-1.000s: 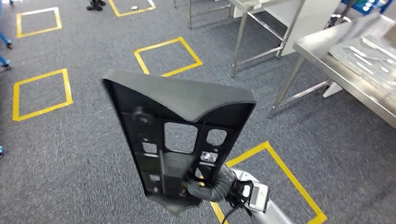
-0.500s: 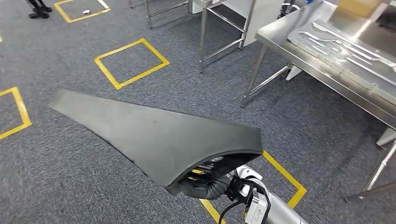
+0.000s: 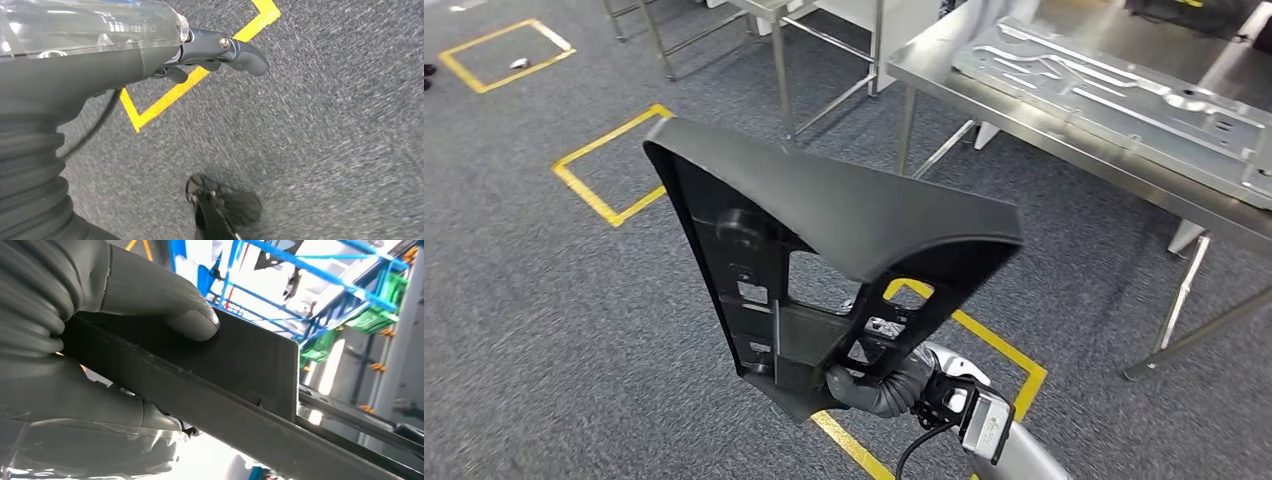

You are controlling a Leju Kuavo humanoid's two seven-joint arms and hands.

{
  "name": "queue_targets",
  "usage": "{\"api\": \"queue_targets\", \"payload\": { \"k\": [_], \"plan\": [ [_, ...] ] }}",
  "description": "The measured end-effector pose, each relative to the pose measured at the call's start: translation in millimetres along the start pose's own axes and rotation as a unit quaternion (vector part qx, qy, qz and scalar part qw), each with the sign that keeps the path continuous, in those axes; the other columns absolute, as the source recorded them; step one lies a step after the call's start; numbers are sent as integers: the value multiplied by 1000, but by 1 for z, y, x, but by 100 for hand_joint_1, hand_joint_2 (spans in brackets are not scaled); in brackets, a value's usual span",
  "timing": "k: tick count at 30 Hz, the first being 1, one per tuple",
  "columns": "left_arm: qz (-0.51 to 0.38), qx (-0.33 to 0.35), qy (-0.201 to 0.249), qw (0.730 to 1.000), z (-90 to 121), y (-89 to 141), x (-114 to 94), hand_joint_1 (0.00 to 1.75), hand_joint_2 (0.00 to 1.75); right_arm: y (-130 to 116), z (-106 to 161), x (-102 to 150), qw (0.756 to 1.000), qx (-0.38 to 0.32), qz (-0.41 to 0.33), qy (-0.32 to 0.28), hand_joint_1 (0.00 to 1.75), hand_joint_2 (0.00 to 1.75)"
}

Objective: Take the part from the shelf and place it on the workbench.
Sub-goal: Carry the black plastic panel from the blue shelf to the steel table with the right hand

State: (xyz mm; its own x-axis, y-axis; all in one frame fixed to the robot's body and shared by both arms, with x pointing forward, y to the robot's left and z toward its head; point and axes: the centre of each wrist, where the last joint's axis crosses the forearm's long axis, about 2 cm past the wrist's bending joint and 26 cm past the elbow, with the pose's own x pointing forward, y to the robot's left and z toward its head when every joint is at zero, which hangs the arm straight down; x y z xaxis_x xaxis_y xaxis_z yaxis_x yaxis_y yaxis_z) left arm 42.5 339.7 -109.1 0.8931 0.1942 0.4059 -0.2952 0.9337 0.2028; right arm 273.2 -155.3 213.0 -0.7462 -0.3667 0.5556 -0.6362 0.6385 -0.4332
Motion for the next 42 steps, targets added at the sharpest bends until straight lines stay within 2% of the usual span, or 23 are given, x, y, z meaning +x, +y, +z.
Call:
{"api": "queue_targets", "payload": {
  "k": [21,27,33,42],
  "plan": [
    [14,11,-9,1000,1,-2,-1,0,175,2,7,-7,1000,-11,-9,21,166,175],
    [17,0,-12,1000,0,-5,4,0,175,10,7,-6,1000,-11,5,24,166,175],
    [19,0,-8,1000,1,-4,1,0,175,16,7,-5,1000,-12,-3,24,166,175],
    [22,-3,-11,1000,0,-6,3,0,175,18,8,-5,1000,-13,-4,24,166,175]
  ]
}}
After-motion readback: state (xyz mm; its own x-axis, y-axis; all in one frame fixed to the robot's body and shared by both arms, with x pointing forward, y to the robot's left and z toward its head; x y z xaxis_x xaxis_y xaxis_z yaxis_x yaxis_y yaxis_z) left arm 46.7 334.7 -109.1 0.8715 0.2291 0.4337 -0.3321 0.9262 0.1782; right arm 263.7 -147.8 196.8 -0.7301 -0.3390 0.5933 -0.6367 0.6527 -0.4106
